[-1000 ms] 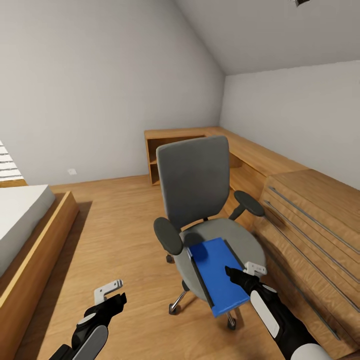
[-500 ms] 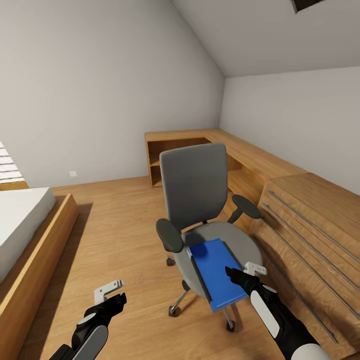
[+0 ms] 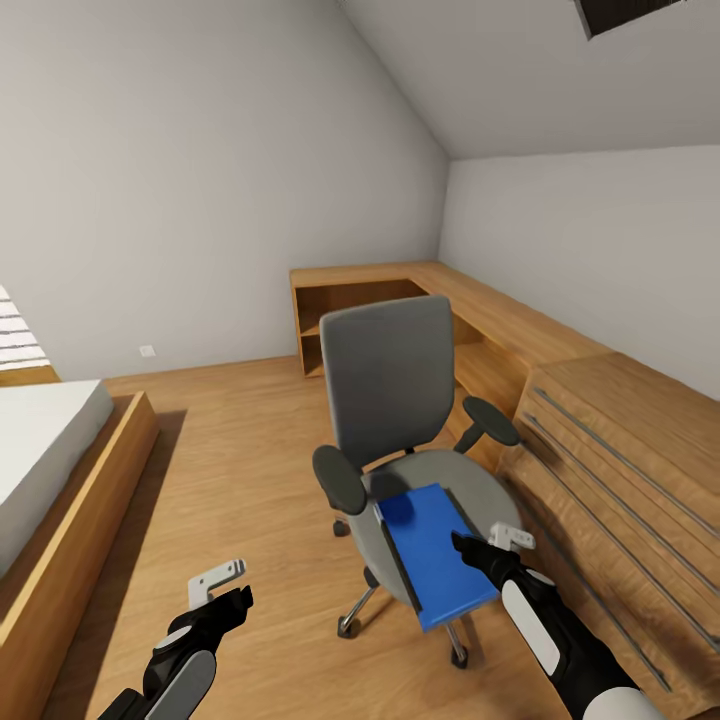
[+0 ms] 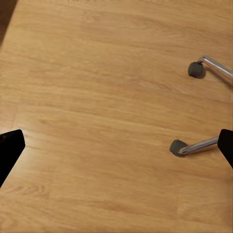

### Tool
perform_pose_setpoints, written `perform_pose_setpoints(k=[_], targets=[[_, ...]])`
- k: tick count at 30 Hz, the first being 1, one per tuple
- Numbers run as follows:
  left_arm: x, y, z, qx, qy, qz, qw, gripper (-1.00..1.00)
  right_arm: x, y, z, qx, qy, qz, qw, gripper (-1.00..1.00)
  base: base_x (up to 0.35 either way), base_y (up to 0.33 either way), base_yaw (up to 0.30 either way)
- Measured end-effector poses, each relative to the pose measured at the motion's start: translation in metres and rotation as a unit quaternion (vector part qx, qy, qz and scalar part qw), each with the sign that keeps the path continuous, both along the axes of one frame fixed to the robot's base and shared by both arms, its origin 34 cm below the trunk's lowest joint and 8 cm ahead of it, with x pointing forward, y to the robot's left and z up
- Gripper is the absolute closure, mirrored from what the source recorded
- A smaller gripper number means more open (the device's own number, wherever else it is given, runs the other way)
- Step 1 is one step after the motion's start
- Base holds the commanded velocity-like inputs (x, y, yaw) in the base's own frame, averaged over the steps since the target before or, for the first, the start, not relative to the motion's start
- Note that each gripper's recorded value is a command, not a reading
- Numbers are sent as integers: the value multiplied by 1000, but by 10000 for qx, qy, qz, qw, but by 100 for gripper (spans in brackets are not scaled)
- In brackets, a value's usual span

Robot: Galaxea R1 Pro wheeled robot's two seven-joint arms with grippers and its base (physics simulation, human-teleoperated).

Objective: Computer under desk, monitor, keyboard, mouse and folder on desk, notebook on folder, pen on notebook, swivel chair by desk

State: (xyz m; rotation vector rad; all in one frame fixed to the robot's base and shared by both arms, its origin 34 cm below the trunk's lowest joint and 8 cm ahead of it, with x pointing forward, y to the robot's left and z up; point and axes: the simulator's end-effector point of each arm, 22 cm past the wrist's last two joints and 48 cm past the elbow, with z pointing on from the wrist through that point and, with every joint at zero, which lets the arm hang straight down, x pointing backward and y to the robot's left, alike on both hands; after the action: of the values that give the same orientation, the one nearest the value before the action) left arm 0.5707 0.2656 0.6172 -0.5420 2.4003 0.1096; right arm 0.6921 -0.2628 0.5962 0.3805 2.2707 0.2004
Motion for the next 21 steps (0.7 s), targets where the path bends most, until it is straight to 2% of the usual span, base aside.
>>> perform_pose_setpoints(k=[4, 8, 9, 15, 21], targets=[[0, 0, 7, -1, 8, 0, 10000, -100, 9, 1, 20, 6, -157, 12, 9999, -100, 0, 0, 0], [1, 1, 14, 0, 14, 8, 10000, -100, 37, 13, 94, 50, -879, 164, 9960, -100, 0, 0, 0], [1, 1, 16, 2, 15, 9, 10000, -100, 32, 18, 114, 47, -998, 235, 9947, -100, 0, 0, 0], [1, 1, 19, 8, 15, 7, 10000, -100, 8, 27, 139, 40, -996, 326, 9945, -100, 0, 0, 0], [1, 1, 19, 15, 16, 13, 10000, -100, -5, 32, 137, 93, -957, 356, 9947, -100, 0, 0, 0]])
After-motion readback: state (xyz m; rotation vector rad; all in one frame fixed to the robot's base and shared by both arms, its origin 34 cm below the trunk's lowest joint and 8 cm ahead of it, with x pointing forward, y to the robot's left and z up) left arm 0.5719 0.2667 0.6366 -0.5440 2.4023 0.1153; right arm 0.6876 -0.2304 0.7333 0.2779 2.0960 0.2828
